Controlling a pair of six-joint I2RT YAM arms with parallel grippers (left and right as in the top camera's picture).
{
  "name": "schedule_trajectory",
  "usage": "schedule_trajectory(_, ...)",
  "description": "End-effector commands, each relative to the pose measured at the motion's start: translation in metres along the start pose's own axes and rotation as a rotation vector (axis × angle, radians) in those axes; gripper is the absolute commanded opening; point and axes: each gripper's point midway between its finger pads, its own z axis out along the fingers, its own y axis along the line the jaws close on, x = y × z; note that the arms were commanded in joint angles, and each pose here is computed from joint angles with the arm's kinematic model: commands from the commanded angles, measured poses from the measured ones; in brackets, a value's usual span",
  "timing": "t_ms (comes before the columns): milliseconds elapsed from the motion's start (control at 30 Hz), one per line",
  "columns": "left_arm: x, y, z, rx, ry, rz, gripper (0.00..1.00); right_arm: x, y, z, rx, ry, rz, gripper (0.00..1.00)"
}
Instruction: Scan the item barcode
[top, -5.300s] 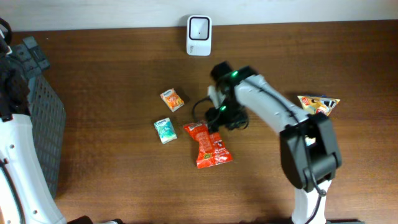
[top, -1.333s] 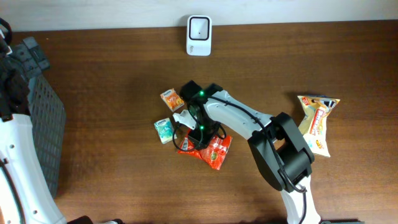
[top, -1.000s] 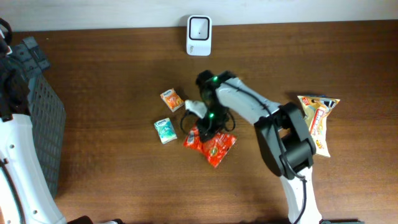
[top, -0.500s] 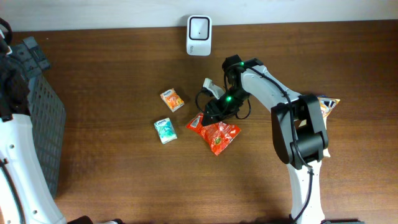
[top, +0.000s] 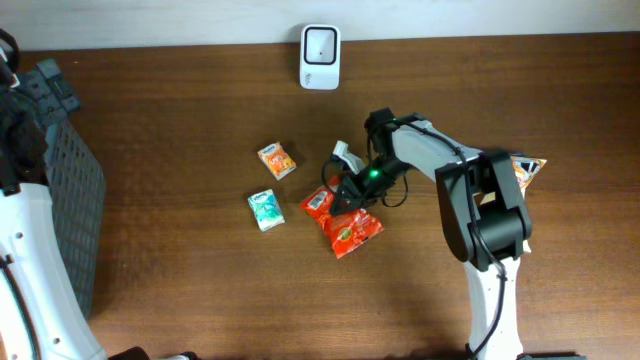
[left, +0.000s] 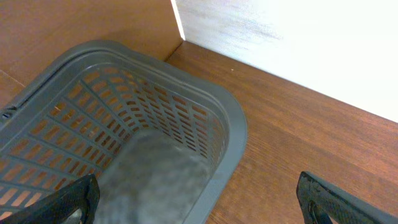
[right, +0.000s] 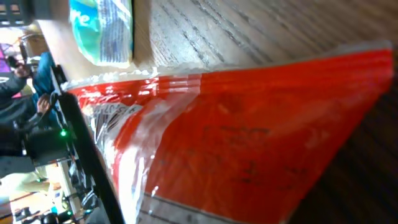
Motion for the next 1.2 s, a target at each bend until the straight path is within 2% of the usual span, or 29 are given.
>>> schedule_trajectory(0,-0.001,0.002,0.0,-0.006,-0.002,0.007,0.99,-0.002,-0.005,-0.011,-0.064,-0.054,0.005,0.15)
schedule_trajectory(167,-0.001,0.002,0.0,-0.006,-0.002,0.007,0.99,-0.004,-0.007,-0.017,-0.073,-0.072,0.015,0.2)
schedule_trajectory(267,-0.001,0.002,0.0,-0.006,-0.002,0.007,0.99,-0.014,0.003,-0.028,-0.072,-0.088,-0.005,0.13)
schedule_trajectory(367,-0.001,0.002,0.0,-0.006,-0.002,0.007,0.99,-0.027,0.029,-0.053,-0.071,-0.119,-0.038,0.05)
schedule_trajectory(433,-0.001,0.002,0.0,-0.006,-0.002,0.007,0.99,-0.037,0.056,-0.078,-0.058,-0.149,-0.079,0.04)
schedule_trajectory(600,-0.001,0.002,0.0,-0.006,-0.002,0.007,0.99,-0.052,0.118,-0.138,0.03,-0.256,-0.235,0.05)
schedule_trajectory(733,-0.001,0.002,0.0,-0.006,-0.002,0.007,0.99,-0.056,0.143,-0.172,0.134,-0.331,-0.273,0.08)
schedule_trajectory(900,-0.001,0.002,0.0,-0.006,-0.002,0.007,0.99,-0.056,0.149,-0.186,0.204,-0.364,-0.262,0.09)
schedule_trajectory(1167,-0.001,0.002,0.0,-0.006,-0.002,0.007,0.99,-0.057,0.153,-0.18,0.209,-0.354,-0.282,0.1)
